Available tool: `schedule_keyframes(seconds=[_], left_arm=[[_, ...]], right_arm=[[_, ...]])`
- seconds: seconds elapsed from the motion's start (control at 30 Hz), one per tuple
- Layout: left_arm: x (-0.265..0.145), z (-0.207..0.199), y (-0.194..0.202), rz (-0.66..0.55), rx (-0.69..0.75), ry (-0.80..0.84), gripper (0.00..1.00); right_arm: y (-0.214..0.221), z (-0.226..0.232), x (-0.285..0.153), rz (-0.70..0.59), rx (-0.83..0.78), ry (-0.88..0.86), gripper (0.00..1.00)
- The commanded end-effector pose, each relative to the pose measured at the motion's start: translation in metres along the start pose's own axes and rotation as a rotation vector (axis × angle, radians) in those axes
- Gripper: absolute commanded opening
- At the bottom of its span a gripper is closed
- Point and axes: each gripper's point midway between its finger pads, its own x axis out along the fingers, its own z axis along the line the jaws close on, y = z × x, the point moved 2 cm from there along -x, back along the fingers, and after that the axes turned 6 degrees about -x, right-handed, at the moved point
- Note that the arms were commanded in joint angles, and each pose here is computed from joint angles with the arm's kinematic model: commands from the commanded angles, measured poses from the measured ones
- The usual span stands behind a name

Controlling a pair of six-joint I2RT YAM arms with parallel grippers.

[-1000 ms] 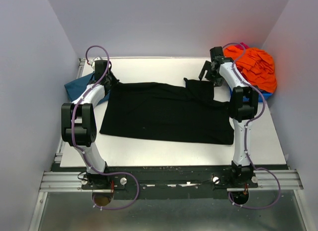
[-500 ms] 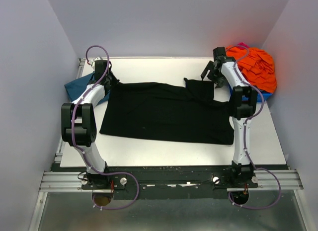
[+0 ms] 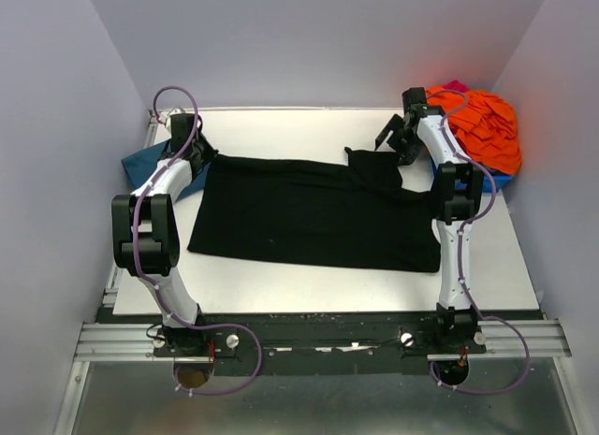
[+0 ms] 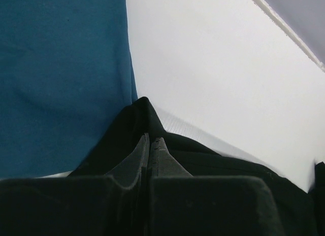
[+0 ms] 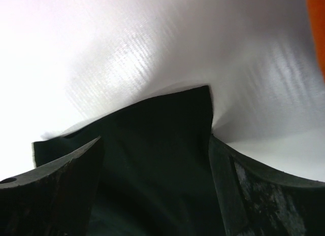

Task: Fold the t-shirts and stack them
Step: Grap the side of the flattened tshirt furthest away from the robot with both arms

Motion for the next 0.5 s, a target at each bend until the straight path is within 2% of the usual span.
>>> schedule_keyframes(seconds=[0.0,0.07,0.2,0.47], left_arm=[[-0.008,-0.007,-0.009,-0.016,-0.012,0.044,0.00],[-0.007,-0.008,-0.006,0.001,-0.013,0.061,0.00],[-0.005,-0.008,-0.005,0.007,-0.011,0.061,0.00],[-0.006,-0.006,-0.007,-0.003,-0.005,0.045,0.00]], right_arm=[[0.028,0.004,0.020,0.135,0.038,-0.061,0.86],[0.028,0.002,0.018,0.112,0.044,-0.056,0.83],[0.022,0.001,0.011,0.070,0.041,-0.047,0.66],[0.004,-0.006,0.007,-0.014,-0.021,0.005,0.66]])
